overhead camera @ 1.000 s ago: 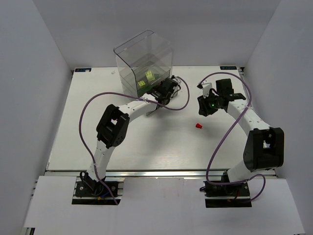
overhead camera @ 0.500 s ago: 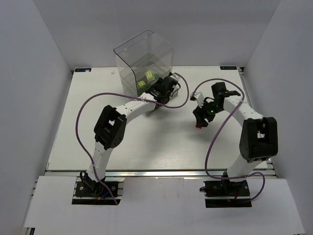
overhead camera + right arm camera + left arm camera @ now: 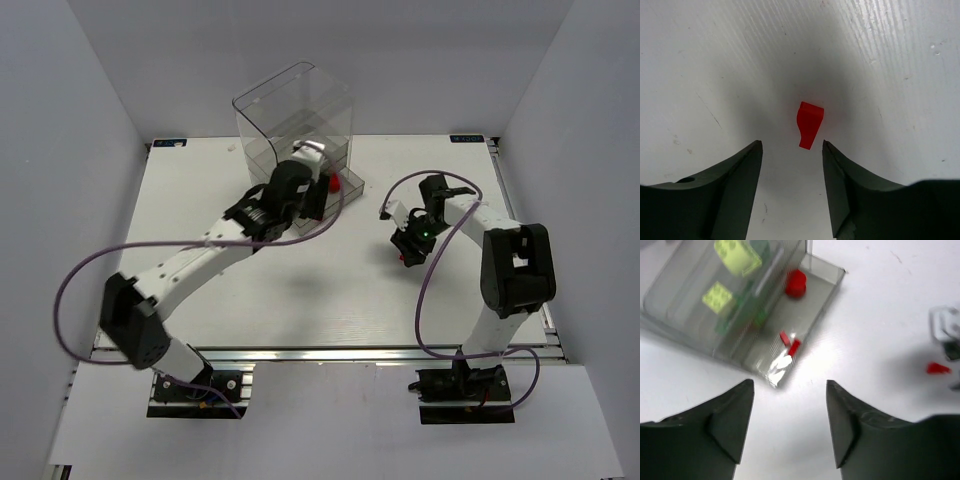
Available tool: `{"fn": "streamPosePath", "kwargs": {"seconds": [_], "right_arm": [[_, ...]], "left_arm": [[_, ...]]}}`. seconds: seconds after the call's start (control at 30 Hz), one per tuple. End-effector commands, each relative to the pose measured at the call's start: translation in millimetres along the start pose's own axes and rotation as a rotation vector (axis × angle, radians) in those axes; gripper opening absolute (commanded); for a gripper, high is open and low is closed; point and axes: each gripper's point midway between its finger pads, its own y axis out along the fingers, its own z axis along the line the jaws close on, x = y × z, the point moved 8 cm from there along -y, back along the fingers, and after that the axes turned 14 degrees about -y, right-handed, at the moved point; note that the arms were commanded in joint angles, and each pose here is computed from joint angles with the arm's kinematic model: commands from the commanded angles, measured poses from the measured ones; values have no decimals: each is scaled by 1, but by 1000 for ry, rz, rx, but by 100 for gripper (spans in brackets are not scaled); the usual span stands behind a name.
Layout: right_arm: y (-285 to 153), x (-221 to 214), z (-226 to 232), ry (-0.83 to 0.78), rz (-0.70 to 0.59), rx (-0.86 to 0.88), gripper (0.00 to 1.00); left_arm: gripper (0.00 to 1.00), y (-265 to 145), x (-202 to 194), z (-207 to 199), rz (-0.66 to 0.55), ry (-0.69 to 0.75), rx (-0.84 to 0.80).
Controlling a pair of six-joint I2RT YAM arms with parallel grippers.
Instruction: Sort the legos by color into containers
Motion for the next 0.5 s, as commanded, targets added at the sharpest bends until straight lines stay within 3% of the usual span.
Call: {"fn": "streamPosePath", "kwargs": {"seconds": [0.0, 0.17, 0.27, 0.3, 0.37, 0.47], "right_arm": [[4, 4, -8, -43, 20, -23, 56], [13, 2, -15, -55, 58, -60, 50], [17, 1, -16, -60, 75, -73, 32], [18, 1, -17, -68, 79, -77, 21], [19, -1, -17, -77, 91, -84, 13], [23, -2, -15, -84, 104, -83, 12]], "left_arm": [[75, -45, -2, 3, -38, -202, -124], [80, -97, -15, 26, -120, -395, -154], [80, -113, -33, 40, -130, -474, -130], [80, -113, -44, 44, -115, -483, -119], [80, -119, -52, 50, -116, -541, -102], [80, -128, -63, 57, -126, -600, -103]]}}
